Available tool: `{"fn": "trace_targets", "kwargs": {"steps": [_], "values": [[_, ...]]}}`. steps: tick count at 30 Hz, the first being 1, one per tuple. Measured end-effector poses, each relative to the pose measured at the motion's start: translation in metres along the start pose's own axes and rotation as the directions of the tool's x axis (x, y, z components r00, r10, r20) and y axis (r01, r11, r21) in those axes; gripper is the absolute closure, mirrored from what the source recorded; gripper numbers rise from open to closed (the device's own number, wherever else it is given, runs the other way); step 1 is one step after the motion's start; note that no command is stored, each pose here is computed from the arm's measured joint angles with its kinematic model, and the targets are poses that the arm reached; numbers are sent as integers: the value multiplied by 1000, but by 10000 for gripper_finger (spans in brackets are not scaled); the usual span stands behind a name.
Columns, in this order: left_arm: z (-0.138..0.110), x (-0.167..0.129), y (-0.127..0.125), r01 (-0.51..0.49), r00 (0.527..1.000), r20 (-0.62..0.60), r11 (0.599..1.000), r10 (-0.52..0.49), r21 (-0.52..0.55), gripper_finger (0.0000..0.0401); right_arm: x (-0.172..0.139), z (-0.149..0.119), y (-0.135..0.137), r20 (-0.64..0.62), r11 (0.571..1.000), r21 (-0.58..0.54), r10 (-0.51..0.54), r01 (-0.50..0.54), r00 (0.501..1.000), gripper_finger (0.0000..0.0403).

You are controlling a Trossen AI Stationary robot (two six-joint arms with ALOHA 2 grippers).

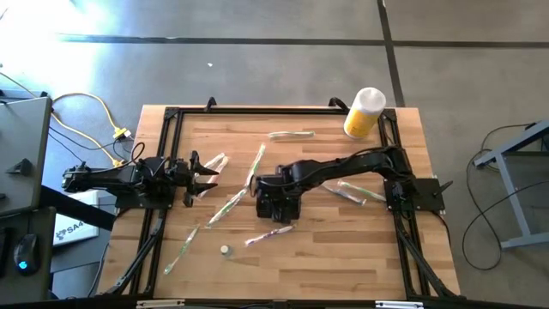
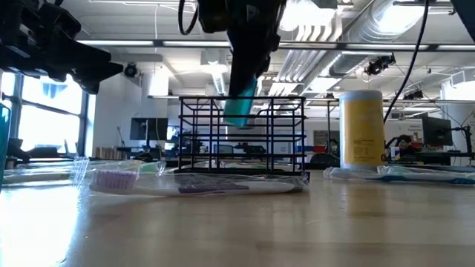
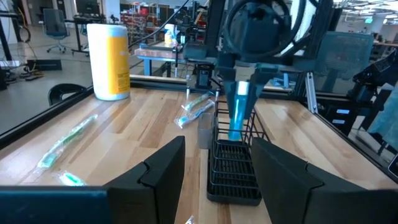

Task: Pick & Place toothbrushing station
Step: Put the right blue mouthwash into the black wire organizer

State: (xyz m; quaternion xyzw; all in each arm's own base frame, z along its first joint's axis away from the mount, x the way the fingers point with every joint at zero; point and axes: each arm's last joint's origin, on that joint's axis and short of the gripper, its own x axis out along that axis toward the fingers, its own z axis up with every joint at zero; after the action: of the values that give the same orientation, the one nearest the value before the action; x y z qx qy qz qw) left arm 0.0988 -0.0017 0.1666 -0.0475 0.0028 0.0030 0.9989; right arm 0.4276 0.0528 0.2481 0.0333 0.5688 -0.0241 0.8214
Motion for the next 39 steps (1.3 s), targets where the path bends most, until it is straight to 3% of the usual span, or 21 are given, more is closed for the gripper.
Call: {"fn": "trace_targets", "kwargs": {"steps": [12, 19, 39], "values": [[0, 0, 0, 17, 1000, -3, 1000, -17, -15, 220, 34, -3, 2, -89, 995, -93, 27, -36, 996, 325], [0, 0, -1, 20, 1000, -6, 1000, -20, -15, 220, 37, -2, 2, -82, 988, -150, 24, -36, 996, 324], [0, 0, -1, 22, 1000, -6, 1000, -22, -15, 220, 44, -11, -11, -163, 996, -93, -11, -5, 987, 324]]}}
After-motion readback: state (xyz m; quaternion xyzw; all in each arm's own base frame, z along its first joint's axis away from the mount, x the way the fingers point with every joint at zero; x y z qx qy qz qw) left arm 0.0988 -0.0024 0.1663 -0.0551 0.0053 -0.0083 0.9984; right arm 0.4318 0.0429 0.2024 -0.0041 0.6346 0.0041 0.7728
